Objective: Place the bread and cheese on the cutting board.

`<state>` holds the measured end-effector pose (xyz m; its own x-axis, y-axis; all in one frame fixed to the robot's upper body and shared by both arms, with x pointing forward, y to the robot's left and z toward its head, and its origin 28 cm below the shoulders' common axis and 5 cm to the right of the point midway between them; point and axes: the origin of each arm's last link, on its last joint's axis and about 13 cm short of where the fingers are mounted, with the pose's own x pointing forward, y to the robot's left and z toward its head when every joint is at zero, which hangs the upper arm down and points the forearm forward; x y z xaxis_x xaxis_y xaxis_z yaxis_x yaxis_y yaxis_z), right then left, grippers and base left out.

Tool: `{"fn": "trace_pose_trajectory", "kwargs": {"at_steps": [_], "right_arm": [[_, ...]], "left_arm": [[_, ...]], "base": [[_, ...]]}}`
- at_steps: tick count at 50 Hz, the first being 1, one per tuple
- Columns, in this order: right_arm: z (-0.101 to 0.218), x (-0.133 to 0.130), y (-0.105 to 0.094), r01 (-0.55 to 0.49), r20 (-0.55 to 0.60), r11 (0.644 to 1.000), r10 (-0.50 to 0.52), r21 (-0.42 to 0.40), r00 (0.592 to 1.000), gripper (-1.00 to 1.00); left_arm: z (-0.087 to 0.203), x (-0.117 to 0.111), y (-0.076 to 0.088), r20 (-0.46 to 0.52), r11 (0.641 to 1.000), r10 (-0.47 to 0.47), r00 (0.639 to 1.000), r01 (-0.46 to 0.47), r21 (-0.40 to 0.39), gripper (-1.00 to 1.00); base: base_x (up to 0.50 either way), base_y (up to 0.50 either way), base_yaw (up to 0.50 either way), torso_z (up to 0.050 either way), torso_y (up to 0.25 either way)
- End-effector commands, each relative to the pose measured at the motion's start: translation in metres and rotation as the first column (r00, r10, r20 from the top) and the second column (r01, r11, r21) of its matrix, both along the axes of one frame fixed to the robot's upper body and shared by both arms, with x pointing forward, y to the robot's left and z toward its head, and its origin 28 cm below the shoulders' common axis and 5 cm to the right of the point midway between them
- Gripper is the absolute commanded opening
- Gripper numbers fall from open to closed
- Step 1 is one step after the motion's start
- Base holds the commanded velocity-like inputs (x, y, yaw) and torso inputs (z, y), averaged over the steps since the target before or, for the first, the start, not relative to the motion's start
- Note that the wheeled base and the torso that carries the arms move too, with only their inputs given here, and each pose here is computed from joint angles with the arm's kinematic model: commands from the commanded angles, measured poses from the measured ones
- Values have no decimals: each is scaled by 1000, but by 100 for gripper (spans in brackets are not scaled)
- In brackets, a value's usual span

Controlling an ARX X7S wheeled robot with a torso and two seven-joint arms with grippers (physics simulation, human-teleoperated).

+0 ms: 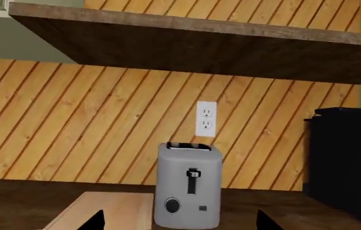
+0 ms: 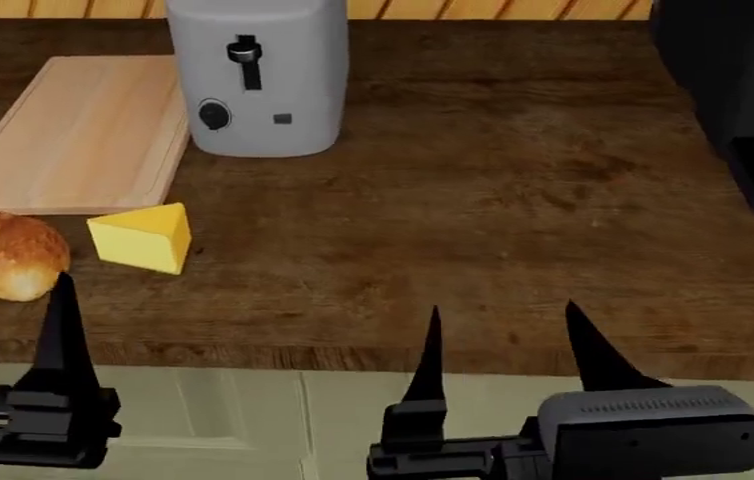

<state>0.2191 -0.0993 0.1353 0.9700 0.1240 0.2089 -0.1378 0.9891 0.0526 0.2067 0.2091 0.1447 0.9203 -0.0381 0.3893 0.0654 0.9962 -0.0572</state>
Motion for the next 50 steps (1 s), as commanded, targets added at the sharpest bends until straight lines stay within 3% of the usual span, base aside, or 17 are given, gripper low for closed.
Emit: {"fn": "trace_pose_trajectory", "kwargs": {"at_steps": [1, 7, 11, 19, 22, 34, 50], "right_arm": [[7, -3, 6, -27, 12, 998, 27, -63, 1000, 100], [8, -5, 9, -53, 15, 996, 54, -68, 998, 100], [10, -6, 9, -60, 17, 996, 61, -59, 998, 100], [13, -14, 12, -58, 22, 995, 60, -78, 998, 100], [15, -15, 12, -63, 26, 995, 65, -74, 998, 100], [15, -19, 12, -103, 52, 993, 106, -55, 993, 100], [14, -19, 13, -129, 53, 989, 133, -77, 990, 100]], "left_arm": [[9, 1, 2, -15, 996, 66, 998, -65, 60, 100], [9, 0, 2, -5, 995, 76, 997, -75, 69, 100], [11, -2, 3, 11, 987, 144, 989, -145, 75, 100], [11, -5, 0, 4, 983, 156, 988, -156, 98, 100], [12, -6, 1, 19, 972, 203, 979, -204, 114, 100], [8, -7, -3, 10, 976, 178, 984, -178, 130, 100], [8, -10, -7, 11, 980, 142, 990, -142, 141, 100]], "base": [[152, 500, 0, 24, 0], [145, 500, 0, 1, 0], [146, 500, 0, 0, 0], [145, 500, 0, 0, 0], [147, 500, 0, 0, 0], [181, 499, 0, 0, 0], [500, 10, 0, 0, 0]]}}
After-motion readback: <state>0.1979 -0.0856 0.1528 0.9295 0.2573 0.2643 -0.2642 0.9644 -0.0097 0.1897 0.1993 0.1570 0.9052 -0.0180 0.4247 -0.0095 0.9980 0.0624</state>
